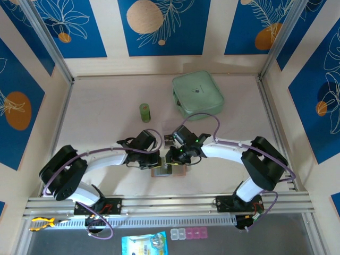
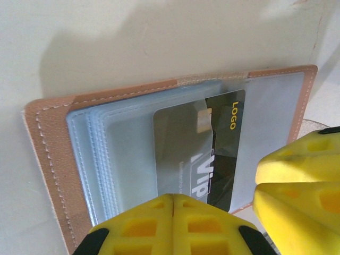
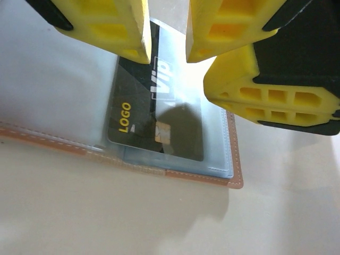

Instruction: Take the credit cards out of the card holder

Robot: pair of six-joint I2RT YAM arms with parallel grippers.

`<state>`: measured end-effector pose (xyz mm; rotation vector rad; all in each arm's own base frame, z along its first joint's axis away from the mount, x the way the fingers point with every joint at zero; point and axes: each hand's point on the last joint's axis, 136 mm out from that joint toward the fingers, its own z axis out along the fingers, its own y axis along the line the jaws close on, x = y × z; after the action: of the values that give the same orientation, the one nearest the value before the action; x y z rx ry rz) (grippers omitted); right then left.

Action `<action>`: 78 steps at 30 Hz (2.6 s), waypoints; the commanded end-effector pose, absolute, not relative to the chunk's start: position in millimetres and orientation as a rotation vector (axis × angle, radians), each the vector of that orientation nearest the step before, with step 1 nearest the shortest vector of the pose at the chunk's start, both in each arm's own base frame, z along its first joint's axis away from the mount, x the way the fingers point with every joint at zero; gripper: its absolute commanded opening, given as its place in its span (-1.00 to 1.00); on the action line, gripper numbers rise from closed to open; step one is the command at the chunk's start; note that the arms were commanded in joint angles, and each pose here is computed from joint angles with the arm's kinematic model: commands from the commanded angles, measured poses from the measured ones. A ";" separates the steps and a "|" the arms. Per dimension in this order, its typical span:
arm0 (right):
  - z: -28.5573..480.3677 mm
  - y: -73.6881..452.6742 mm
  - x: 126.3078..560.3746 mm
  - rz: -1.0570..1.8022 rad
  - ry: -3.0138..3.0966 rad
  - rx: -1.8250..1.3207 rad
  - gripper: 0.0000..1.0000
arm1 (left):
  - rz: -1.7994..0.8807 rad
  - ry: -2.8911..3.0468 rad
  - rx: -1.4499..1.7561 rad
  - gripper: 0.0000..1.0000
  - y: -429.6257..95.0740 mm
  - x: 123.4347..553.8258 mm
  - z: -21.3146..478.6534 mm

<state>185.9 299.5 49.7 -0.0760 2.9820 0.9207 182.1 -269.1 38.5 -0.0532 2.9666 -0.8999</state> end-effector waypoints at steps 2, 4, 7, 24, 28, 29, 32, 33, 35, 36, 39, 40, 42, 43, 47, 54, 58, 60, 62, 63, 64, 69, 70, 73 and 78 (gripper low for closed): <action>46.3 289.6 181.4 0.907 3.002 -0.057 -0.49 | -0.886 3.001 -0.048 -1.00 -270.3 177.0 36.1; 44.6 289.1 181.4 0.910 3.004 -0.055 -0.48 | -0.863 3.004 -0.050 -1.00 -267.2 176.7 34.8; 41.8 290.0 181.6 0.920 3.011 -0.049 -0.48 | -0.841 3.012 -0.051 -1.00 -264.1 175.4 32.5; 26.4 291.7 177.8 0.943 3.049 -0.036 -0.49 | -0.804 3.041 -0.088 -1.00 -256.2 169.4 21.3; 27.3 294.2 177.4 0.972 3.051 -0.030 -0.49 | -0.786 3.049 -0.096 -1.00 -253.3 167.9 18.4; 27.9 294.9 177.1 0.979 3.049 -0.029 -0.49 | -0.787 3.051 -0.096 -1.00 -253.7 167.8 18.3; 29.9 298.1 177.1 1.014 3.042 -0.028 -0.49 | -0.781 3.055 -0.096 -1.00 -253.0 167.4 17.2; 30.4 298.9 177.4 1.026 3.043 -0.024 -0.49 | -0.781 3.054 -0.097 -1.00 -252.7 167.4 17.1; 31.8 300.7 176.9 1.048 3.043 -0.020 -0.48 | -0.783 3.053 -0.098 -1.00 -253.2 167.8 17.1; 33.3 301.6 176.4 1.060 3.040 -0.019 -0.48 | -0.787 3.053 -0.097 -1.00 -253.6 167.4 17.4; 38.2 303.8 176.6 1.097 3.024 -0.010 -0.49 | -0.785 3.052 -0.098 -1.00 -253.3 167.6 17.8; 40.0 304.6 177.1 1.108 3.016 -0.011 -0.49 | -0.782 3.053 -0.099 -1.00 -252.5 167.3 17.2; 41.6 305.0 177.0 1.119 3.012 -0.011 -0.50 | -0.784 3.054 -0.101 -1.00 -252.6 167.3 16.3; 42.6 305.6 177.5 1.128 3.007 -0.010 -0.50 | -0.788 3.057 -0.098 -1.00 -253.4 166.8 16.1; 36.4 302.4 177.4 1.107 3.018 0.007 -0.50 | -0.784 3.056 -0.098 -1.00 -253.4 167.5 16.8; 21.9 294.3 174.0 1.040 3.059 0.021 -0.49 | -0.780 3.061 -0.094 -1.00 -253.9 167.5 16.8; 22.2 299.8 172.4 1.087 3.064 0.003 -0.50 | -0.783 3.063 -0.096 -1.00 -254.4 167.3 16.2; 22.1 301.5 172.6 1.098 3.069 0.001 -0.50 | -0.780 3.065 -0.098 -1.00 -254.2 167.5 15.9; 19.7 300.7 172.1 1.086 3.081 0.006 -0.50 | -0.779 3.065 -0.095 -1.00 -254.7 168.2 15.6; 19.9 300.8 172.4 1.086 3.079 0.006 -0.50 | -0.779 3.066 -0.096 -1.00 -255.1 168.4 15.3; 19.7 300.1 172.1 1.087 3.075 0.008 -0.52 | -0.784 3.067 -0.091 -1.00 -256.3 168.3 15.9; 31.4 299.1 174.0 1.113 3.033 0.013 -0.56 | -0.766 3.069 -0.092 -1.00 -254.1 168.4 15.7; 34.9 299.5 174.9 1.118 3.026 0.007 -0.55 | -0.769 3.071 -0.091 -1.00 -254.6 168.2 15.4; 43.0 302.2 175.8 1.146 3.003 -0.008 -0.57 | -0.774 3.073 -0.095 -1.00 -254.9 167.9 14.4; 45.2 305.4 176.6 1.177 2.994 -0.012 -0.64 | -0.786 3.071 -0.095 -1.00 -256.6 168.3 15.0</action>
<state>179.1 302.3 37.9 -0.0079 3.0002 1.1179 176.2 -265.3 28.8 -0.0625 3.0079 -0.8637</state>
